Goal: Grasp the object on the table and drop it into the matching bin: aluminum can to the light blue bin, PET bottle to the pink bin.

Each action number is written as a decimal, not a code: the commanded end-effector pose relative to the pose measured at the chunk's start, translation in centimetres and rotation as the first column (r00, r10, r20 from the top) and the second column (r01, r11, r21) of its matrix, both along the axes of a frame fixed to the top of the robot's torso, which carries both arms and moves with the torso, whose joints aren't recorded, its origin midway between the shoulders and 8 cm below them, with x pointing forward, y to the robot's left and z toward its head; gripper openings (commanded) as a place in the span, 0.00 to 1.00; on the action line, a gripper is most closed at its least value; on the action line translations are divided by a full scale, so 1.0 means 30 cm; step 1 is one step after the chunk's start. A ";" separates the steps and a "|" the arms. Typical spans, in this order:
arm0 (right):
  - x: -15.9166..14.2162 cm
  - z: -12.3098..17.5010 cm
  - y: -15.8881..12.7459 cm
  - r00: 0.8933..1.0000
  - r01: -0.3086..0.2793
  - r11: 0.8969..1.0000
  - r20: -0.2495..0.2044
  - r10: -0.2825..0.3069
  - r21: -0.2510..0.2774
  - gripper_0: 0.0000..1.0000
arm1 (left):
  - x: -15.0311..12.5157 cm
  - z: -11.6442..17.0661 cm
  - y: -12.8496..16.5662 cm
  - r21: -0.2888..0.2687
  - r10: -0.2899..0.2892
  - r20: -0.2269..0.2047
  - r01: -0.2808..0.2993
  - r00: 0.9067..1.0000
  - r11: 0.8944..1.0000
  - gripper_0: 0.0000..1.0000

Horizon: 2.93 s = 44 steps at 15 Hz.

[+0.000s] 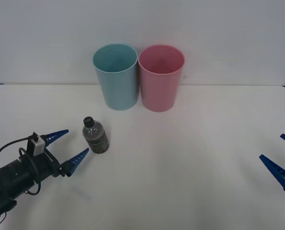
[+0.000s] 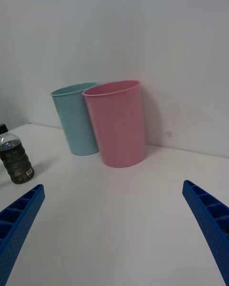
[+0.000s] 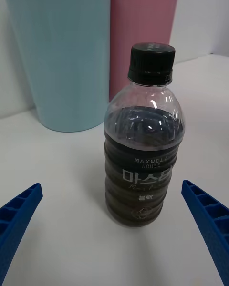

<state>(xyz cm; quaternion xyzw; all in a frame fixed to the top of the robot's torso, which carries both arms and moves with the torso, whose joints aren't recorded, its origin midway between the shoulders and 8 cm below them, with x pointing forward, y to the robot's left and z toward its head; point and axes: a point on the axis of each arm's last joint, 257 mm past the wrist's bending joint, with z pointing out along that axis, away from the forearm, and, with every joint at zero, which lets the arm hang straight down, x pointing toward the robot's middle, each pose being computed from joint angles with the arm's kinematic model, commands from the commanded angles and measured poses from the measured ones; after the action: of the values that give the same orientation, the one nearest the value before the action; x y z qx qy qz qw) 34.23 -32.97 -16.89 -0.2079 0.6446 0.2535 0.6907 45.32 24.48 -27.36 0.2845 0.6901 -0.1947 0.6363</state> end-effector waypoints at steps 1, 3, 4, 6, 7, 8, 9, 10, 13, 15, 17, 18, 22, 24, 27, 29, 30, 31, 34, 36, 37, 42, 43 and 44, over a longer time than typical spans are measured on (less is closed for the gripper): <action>0.000 0.000 0.000 1.000 0.000 1.000 0.000 0.000 0.000 1.00 | 0.019 -0.002 -0.025 -0.006 -0.003 -0.006 0.003 1.000 1.000 1.00; 0.000 0.000 0.000 1.000 0.000 1.000 0.000 0.000 0.000 1.00 | 0.034 -0.001 -0.054 -0.004 -0.010 -0.006 0.010 1.000 1.000 1.00; 0.000 0.000 0.000 1.000 0.000 1.000 0.000 0.000 0.000 1.00 | 0.045 -0.003 -0.069 -0.008 -0.015 -0.010 0.014 1.000 1.000 1.00; 0.000 0.000 0.000 1.000 0.000 1.000 0.000 0.000 0.000 1.00 | 0.083 -0.016 -0.094 -0.013 -0.026 -0.020 0.026 0.999 1.000 1.00; 0.000 0.000 0.000 1.000 0.000 1.000 0.000 0.000 0.000 1.00 | 0.103 -0.020 -0.104 -0.016 -0.031 -0.024 0.030 0.999 0.999 1.00; 0.000 0.000 0.000 1.000 0.000 1.000 0.000 0.000 0.000 1.00 | 0.114 -0.023 -0.115 -0.017 -0.037 -0.027 0.037 0.999 0.999 1.00; 0.000 0.000 0.000 1.000 0.000 1.000 0.000 0.000 0.000 1.00 | 0.121 -0.024 -0.127 -0.017 -0.042 -0.029 0.042 0.999 0.999 1.00; 0.000 0.000 0.000 1.000 0.000 1.000 0.000 0.000 0.000 1.00 | 0.127 -0.022 -0.145 -0.017 -0.049 -0.030 0.049 0.998 0.999 1.00; 0.000 0.000 0.000 1.000 0.000 1.000 0.000 0.000 0.000 1.00 | 0.153 -0.032 -0.184 -0.031 -0.049 -0.036 0.048 0.998 0.998 1.00; 0.000 0.000 0.000 1.000 0.000 1.000 0.000 0.000 0.000 1.00 | 0.167 -0.037 -0.206 -0.032 -0.056 -0.042 0.055 0.998 0.998 1.00; 0.000 0.000 0.000 1.000 0.000 1.000 0.000 0.000 0.000 1.00 | 0.175 -0.040 -0.216 -0.028 -0.058 -0.043 0.057 0.997 0.998 1.00; 0.000 0.000 0.000 1.000 0.000 1.000 0.000 0.000 0.000 1.00 | 0.177 -0.040 -0.219 -0.026 -0.058 -0.042 0.057 0.997 0.998 1.00; 0.000 0.000 0.000 1.000 0.000 1.000 0.000 0.000 0.000 1.00 | 0.177 -0.043 -0.215 -0.025 -0.055 -0.044 0.054 0.998 0.998 0.39; 0.000 0.000 0.000 1.000 0.000 1.000 0.000 0.000 0.000 1.00 | 0.174 -0.056 -0.220 0.016 -0.065 -0.034 0.066 0.997 0.998 0.00; 0.000 0.000 0.000 1.000 0.000 1.000 0.000 0.000 0.000 1.00 | 0.174 -0.055 -0.218 0.020 -0.065 -0.031 0.066 0.997 0.998 0.00; 0.000 0.000 0.000 1.000 0.000 1.000 0.000 0.000 0.000 1.00 | 0.178 -0.049 -0.214 0.004 -0.059 -0.032 0.059 0.998 0.998 0.00; 0.000 0.000 0.000 1.000 0.000 1.000 0.000 0.000 0.000 1.00 | 0.180 -0.046 -0.203 0.005 -0.054 -0.031 0.054 0.998 0.999 0.00; 0.000 0.000 0.000 1.000 0.000 1.000 0.000 0.000 0.000 1.00 | 0.181 -0.041 -0.196 0.000 -0.051 -0.032 0.051 0.998 0.999 0.00; 0.000 0.000 0.000 1.000 0.000 1.000 0.000 0.000 0.000 1.00 | 0.188 -0.016 -0.155 -0.004 -0.041 -0.025 0.041 0.999 0.999 0.00; 0.000 0.000 0.000 1.000 0.000 1.000 0.000 0.000 0.000 1.00 | 0.196 0.022 -0.121 -0.003 -0.033 -0.005 0.033 0.999 0.999 0.00; 0.000 0.000 0.000 1.000 0.000 1.000 0.000 0.000 0.000 1.00 | 0.200 0.060 -0.093 -0.010 -0.021 0.016 0.021 1.000 1.000 0.00; 0.000 0.000 0.000 1.000 0.000 1.000 0.000 0.000 0.000 1.00 | 0.222 0.274 0.008 -0.031 0.043 0.144 -0.039 0.989 0.999 0.00; 0.000 0.000 0.000 1.000 0.000 1.000 0.000 0.000 0.000 1.00 | 0.228 0.318 0.017 -0.043 0.052 0.167 -0.045 0.985 0.998 0.00; 0.000 0.000 0.000 1.000 0.000 1.000 0.000 0.000 0.000 1.00 | 0.234 0.365 0.024 -0.057 0.062 0.189 -0.052 0.980 0.997 0.00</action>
<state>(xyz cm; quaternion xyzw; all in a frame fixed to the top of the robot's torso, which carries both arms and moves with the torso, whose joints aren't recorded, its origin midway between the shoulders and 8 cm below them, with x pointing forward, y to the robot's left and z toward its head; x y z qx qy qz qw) 34.22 -32.97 -16.89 -0.2079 0.6446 0.2535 0.6907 52.21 25.04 -17.50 0.2691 0.6351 -0.1676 0.7044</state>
